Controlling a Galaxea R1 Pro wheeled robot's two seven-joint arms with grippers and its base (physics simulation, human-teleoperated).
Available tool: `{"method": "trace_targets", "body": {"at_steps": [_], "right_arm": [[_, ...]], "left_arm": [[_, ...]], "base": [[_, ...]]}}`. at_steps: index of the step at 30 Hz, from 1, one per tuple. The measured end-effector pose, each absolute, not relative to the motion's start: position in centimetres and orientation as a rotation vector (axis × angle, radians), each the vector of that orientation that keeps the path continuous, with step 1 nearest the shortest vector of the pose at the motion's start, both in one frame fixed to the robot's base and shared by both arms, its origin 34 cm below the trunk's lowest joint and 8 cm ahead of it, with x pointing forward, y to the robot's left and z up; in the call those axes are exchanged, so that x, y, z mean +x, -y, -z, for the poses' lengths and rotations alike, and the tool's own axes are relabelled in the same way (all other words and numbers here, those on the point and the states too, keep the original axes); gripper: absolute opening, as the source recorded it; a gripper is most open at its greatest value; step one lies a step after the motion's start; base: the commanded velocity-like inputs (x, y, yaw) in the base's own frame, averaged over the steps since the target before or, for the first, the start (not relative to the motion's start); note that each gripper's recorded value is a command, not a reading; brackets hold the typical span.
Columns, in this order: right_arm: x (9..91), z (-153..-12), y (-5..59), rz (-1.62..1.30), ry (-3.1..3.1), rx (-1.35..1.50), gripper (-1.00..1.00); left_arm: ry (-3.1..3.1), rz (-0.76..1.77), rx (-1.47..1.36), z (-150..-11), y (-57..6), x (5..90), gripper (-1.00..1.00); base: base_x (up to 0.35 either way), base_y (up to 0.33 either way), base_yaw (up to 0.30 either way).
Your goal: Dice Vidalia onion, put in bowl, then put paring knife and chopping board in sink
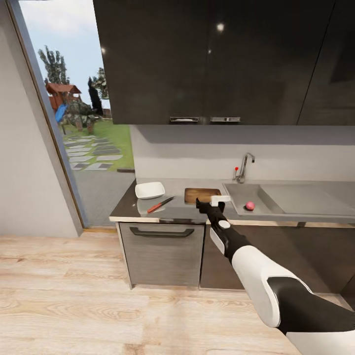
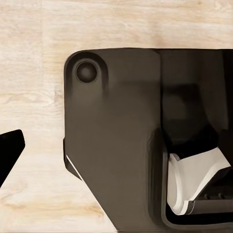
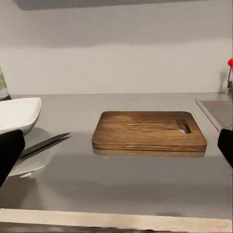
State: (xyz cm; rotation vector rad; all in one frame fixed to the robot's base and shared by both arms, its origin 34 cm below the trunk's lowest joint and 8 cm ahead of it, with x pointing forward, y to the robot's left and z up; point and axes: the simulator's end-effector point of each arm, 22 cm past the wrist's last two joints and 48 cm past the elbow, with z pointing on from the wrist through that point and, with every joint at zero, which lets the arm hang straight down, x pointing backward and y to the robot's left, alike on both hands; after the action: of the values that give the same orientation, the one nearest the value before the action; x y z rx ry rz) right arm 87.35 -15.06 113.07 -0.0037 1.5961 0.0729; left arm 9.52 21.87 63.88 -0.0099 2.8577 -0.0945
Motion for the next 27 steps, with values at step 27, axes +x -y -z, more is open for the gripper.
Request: {"method": "trace_targets", "body": {"at_steps": [27], "right_arm": [[73.0, -120.0, 20.5, 0.050, -1.393, 0.087, 1.00]], "left_arm": [[-2.897, 0.096, -0.021, -63.5, -21.7, 7.6, 1.00]], "base": [[0.000, 0.000, 0.000]]}}
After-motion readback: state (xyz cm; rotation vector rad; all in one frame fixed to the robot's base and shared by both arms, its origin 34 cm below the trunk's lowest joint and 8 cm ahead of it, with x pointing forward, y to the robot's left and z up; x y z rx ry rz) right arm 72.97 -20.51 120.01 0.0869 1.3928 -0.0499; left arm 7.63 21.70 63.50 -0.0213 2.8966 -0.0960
